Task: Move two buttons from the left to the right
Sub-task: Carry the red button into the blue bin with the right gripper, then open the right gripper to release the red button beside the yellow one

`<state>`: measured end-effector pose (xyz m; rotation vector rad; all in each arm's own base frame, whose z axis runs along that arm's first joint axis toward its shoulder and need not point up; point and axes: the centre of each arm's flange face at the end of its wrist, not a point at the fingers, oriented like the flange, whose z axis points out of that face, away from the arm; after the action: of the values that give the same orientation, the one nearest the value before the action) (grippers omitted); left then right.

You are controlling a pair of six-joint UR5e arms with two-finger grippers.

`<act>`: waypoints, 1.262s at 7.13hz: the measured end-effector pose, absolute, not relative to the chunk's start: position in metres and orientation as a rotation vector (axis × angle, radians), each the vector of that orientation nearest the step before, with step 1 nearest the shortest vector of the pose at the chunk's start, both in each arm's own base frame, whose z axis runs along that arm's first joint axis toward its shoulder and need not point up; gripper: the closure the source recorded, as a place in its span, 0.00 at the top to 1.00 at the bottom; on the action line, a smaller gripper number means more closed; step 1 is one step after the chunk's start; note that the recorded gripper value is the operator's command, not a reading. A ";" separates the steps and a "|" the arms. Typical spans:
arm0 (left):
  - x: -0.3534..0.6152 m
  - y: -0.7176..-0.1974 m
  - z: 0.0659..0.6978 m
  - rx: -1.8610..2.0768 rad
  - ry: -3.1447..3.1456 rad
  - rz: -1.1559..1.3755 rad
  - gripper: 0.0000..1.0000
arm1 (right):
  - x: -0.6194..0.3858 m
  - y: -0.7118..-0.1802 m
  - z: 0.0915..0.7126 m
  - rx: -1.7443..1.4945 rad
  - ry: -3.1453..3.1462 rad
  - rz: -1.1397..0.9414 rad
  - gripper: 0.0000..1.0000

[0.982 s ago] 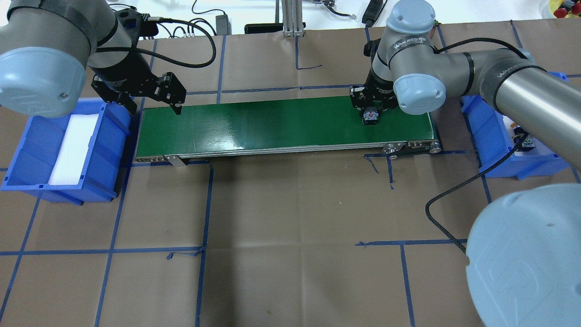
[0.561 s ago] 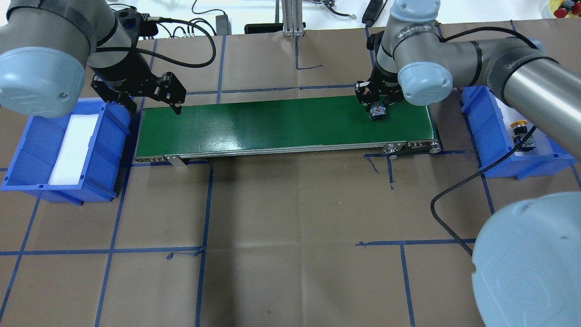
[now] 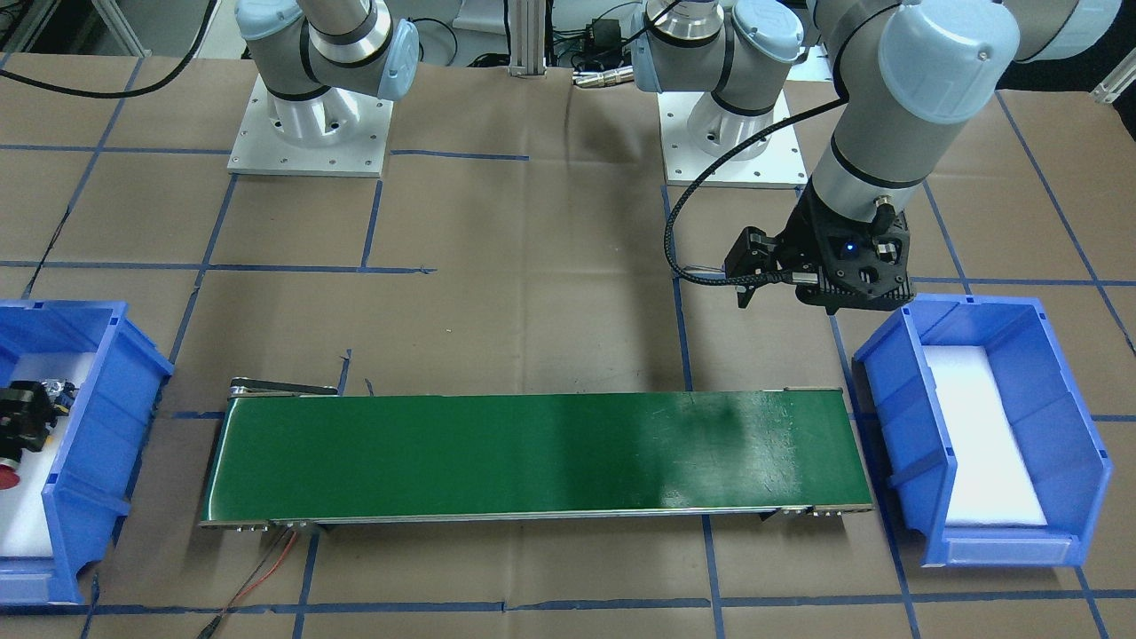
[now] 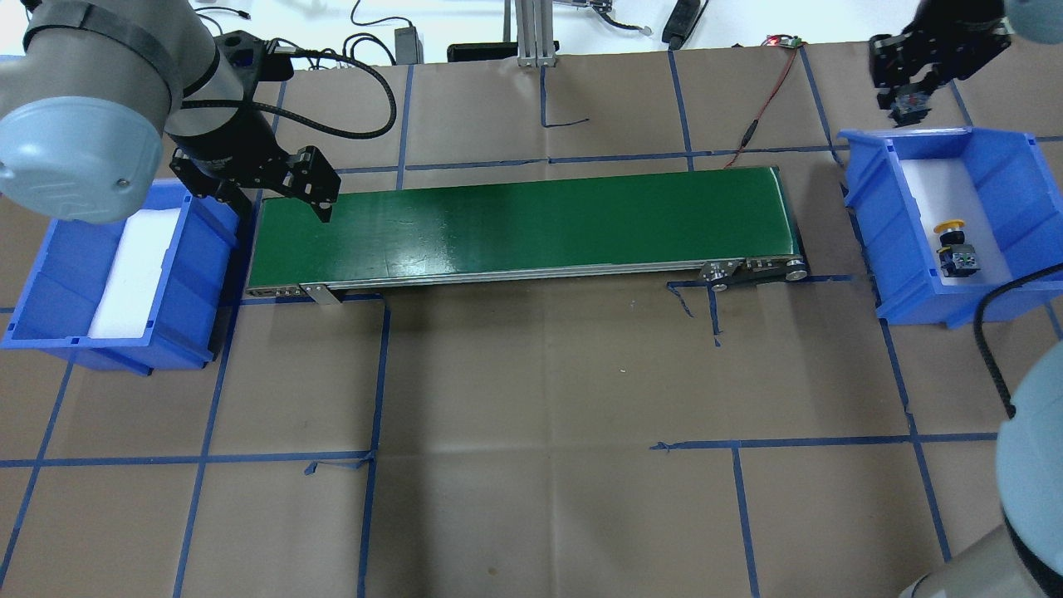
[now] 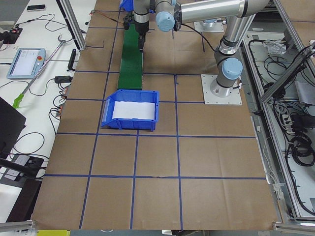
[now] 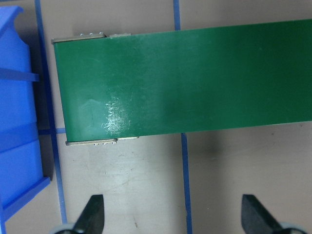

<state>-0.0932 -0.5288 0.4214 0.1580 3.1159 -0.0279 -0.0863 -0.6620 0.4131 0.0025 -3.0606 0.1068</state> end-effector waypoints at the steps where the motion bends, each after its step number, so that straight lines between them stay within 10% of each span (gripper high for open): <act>1: -0.076 -0.531 0.423 0.173 3.114 -0.039 1.00 | -0.121 -0.664 0.401 0.042 -3.060 0.092 0.02; 9: -0.087 -0.521 0.438 -0.056 3.124 -0.076 1.00 | -0.187 -0.657 0.253 0.075 -3.081 0.002 0.04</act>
<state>-0.0872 -0.5212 0.4381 -0.0561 3.1241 -0.0757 -0.1872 -0.6567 0.2534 0.0752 -3.0813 0.0023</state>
